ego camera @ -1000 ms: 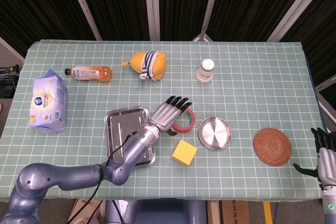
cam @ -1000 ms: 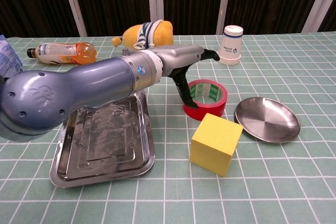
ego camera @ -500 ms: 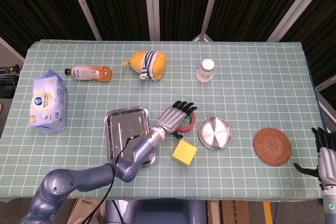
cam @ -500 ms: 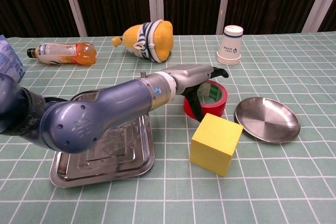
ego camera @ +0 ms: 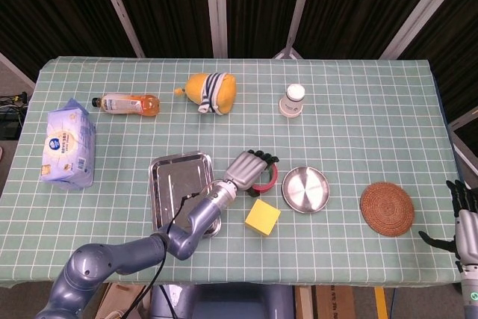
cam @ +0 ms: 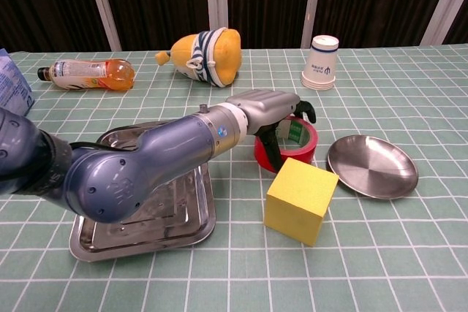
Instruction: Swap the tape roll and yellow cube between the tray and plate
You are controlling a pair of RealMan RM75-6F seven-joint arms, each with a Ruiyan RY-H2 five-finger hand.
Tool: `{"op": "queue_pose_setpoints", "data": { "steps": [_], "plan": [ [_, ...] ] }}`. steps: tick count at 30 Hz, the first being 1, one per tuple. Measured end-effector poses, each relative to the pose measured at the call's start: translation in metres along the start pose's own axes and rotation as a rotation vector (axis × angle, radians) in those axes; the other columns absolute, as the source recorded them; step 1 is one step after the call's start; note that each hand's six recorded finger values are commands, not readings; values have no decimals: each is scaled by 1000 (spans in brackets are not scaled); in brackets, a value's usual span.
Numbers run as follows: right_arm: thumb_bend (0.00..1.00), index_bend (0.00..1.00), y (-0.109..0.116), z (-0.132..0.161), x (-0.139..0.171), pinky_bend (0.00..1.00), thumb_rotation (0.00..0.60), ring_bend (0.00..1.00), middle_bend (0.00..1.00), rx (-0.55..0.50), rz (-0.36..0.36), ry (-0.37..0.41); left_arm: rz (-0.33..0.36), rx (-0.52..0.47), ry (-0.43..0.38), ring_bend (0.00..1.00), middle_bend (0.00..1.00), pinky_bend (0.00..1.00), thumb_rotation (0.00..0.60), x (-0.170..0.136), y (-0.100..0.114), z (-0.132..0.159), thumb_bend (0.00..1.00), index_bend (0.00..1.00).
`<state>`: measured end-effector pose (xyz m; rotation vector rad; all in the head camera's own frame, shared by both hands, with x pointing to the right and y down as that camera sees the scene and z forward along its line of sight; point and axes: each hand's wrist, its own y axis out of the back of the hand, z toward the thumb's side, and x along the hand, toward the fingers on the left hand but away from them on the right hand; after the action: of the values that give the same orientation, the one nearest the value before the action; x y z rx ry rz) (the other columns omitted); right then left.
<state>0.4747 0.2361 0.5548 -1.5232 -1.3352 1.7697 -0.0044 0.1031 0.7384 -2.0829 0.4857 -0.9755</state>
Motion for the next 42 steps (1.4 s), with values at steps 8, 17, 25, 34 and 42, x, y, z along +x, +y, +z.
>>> {"op": "queue_pose_setpoints", "data": {
  "steps": [8,17,25,34,42],
  "plan": [
    [0,35,4,-2,1,0,600,57,0,-21,-10,-5,145,-18,-30,319,369,452,600,-10,43,-2,385,290],
    [0,35,5,-1,4,0,600,58,0,-25,2,4,172,4,-33,289,347,403,600,-86,76,-49,380,287],
    [0,35,3,5,9,0,600,58,0,-12,1,12,18,21,123,271,324,362,600,-200,42,-142,374,274],
    [0,35,2,4,8,0,600,57,0,-6,-2,7,41,-38,76,220,277,331,600,-197,31,-145,338,256],
    [0,35,4,3,8,0,600,57,0,-11,-2,5,-42,-16,62,0,29,86,600,-192,10,-142,104,186]
  ]
}}
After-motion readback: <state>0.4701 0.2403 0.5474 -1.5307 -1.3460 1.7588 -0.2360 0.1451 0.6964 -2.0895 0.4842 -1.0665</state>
